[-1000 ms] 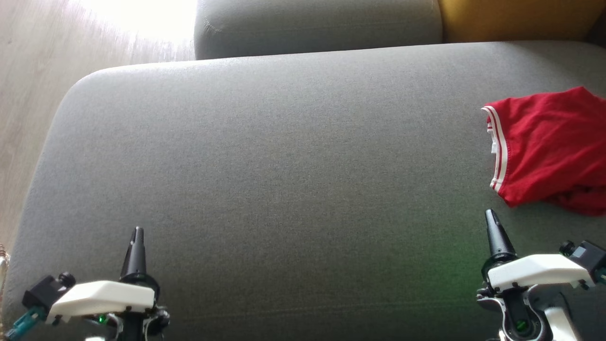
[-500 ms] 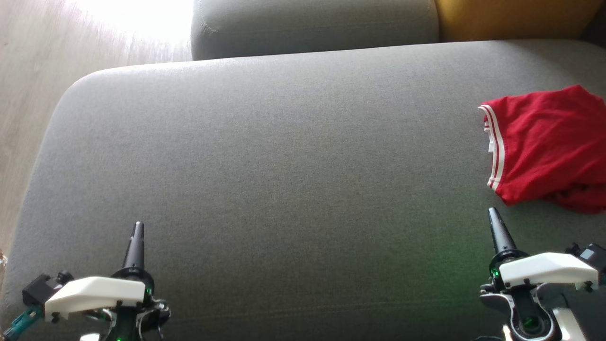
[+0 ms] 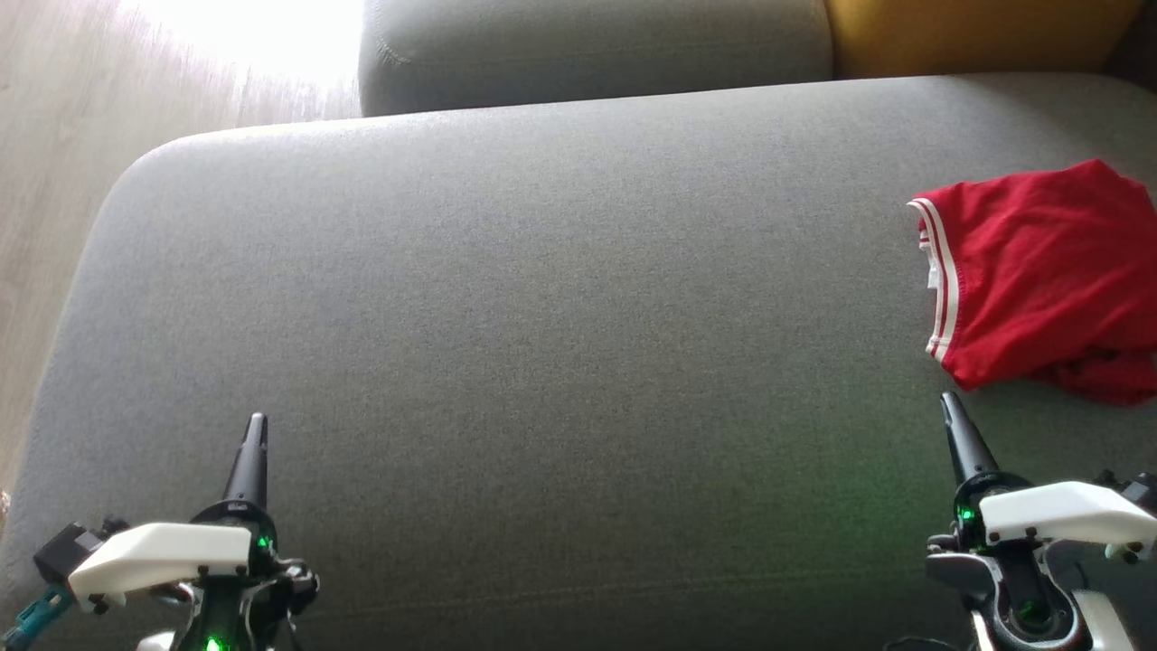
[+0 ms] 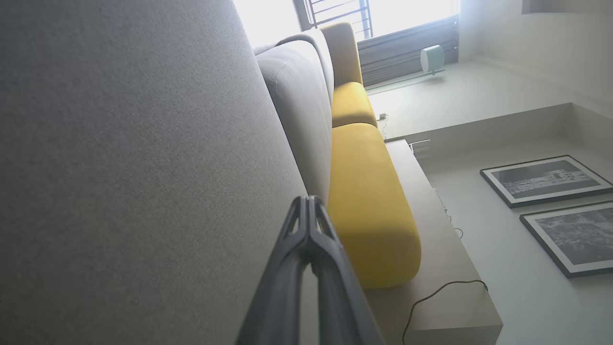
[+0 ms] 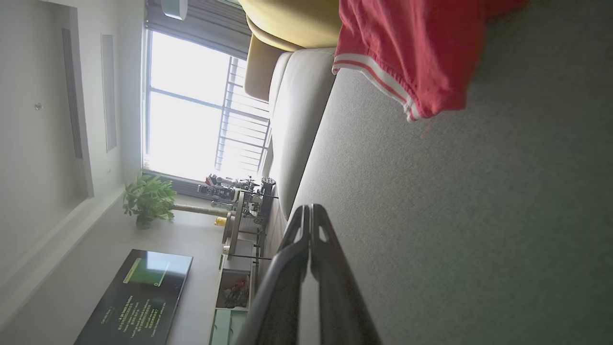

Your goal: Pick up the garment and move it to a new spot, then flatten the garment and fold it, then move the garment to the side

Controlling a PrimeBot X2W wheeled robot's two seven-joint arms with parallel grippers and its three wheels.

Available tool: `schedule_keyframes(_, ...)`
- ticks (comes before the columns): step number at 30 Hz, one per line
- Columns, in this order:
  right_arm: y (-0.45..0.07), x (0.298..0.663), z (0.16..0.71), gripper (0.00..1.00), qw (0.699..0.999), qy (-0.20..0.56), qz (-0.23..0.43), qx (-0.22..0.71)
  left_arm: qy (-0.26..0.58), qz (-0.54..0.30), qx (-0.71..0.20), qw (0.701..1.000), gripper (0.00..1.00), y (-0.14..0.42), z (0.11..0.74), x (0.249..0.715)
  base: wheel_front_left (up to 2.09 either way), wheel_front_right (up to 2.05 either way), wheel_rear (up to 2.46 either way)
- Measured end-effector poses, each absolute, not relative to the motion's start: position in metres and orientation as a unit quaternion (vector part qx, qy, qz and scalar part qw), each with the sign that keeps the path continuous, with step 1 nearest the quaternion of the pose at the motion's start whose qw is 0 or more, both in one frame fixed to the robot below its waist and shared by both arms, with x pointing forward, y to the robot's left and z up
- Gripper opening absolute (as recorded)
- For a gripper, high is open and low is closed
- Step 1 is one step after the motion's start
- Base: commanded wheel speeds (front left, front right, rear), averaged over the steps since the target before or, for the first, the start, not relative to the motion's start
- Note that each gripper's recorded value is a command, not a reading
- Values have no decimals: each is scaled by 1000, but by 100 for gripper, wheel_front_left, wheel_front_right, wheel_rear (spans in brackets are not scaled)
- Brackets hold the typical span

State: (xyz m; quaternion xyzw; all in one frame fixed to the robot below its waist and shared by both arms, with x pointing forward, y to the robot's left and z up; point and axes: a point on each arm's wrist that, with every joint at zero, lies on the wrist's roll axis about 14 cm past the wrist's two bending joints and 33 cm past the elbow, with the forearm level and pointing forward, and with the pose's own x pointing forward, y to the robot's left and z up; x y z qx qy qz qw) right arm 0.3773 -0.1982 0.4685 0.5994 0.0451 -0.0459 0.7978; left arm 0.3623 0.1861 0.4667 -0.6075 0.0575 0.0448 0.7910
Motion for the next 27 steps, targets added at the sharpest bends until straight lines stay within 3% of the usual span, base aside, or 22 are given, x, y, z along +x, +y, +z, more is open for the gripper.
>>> schedule_keyframes(27, -208, 377, 480, 0, 708, 20, -38, 705, 44, 23, -708, 704, 0, 186, 477, 374, 0, 0, 0)
